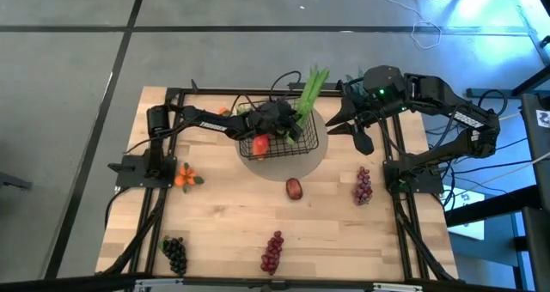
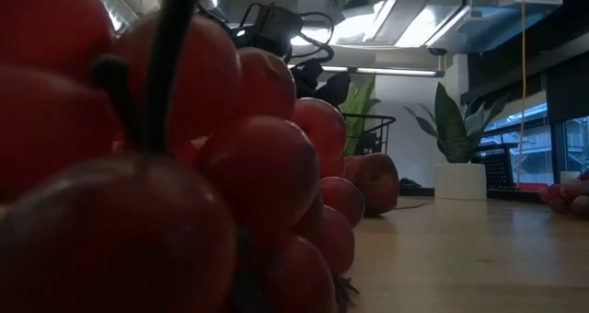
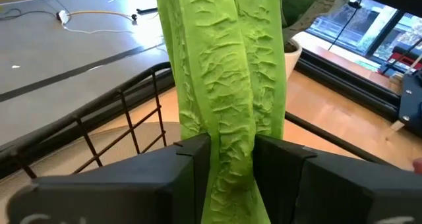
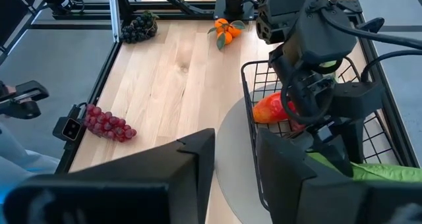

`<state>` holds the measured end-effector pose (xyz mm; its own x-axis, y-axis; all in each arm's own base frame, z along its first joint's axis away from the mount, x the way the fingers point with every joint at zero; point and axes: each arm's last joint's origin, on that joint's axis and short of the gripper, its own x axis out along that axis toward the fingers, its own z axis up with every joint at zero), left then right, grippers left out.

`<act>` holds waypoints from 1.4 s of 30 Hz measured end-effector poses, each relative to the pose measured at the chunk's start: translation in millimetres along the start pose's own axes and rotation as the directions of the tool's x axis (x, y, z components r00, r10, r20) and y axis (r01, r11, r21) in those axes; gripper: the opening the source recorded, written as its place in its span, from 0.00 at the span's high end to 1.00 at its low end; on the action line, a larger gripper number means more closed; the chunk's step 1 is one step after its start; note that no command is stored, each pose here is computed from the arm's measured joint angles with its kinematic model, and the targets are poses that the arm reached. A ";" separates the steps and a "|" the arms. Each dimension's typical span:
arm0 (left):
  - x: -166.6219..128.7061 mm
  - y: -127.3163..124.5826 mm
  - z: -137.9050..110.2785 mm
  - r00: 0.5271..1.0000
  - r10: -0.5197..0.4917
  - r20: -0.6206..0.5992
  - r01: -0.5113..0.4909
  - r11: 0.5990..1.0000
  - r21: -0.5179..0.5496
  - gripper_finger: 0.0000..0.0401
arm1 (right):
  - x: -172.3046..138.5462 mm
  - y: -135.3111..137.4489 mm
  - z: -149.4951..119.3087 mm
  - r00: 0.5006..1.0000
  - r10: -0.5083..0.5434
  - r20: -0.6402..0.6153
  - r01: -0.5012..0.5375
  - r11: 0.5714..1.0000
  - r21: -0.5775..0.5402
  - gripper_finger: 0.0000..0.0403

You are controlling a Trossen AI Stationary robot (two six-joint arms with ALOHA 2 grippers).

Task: Build produce basket
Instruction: Put the green beans into the wire basket

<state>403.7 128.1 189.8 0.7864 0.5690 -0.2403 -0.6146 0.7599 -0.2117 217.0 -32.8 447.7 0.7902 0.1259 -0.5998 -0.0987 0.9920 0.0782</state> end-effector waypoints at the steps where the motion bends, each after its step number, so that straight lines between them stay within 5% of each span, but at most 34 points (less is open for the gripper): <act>1: 0.1 0.2 0.0 1.000 0.000 0.000 0.000 1.000 0.000 0.79 | 0.0 0.0 0.0 1.000 0.000 0.000 0.000 1.000 0.000 0.74; 21: 5.1 17.5 -1.6 0.998 0.043 -0.053 -0.046 0.998 -0.053 0.71 | 0.0 0.0 0.0 1.000 0.000 0.000 0.000 1.000 -0.003 0.74; 33: 4.7 15.7 -2.2 0.998 0.031 -0.058 -0.033 0.999 -0.042 0.80 | 0.1 0.3 0.0 1.000 0.013 0.001 -0.013 1.000 0.000 0.74; 42: 5.8 18.7 -1.3 0.998 0.013 -0.065 -0.017 0.997 -0.071 0.69 | 0.1 1.0 0.1 0.999 0.037 0.004 -0.037 0.999 0.000 0.74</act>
<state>396.6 145.2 183.2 0.7729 0.5571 -0.3037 -0.6309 0.7259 -0.2739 217.1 -31.8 447.8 0.7884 0.1623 -0.5934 -0.1279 0.9867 0.1000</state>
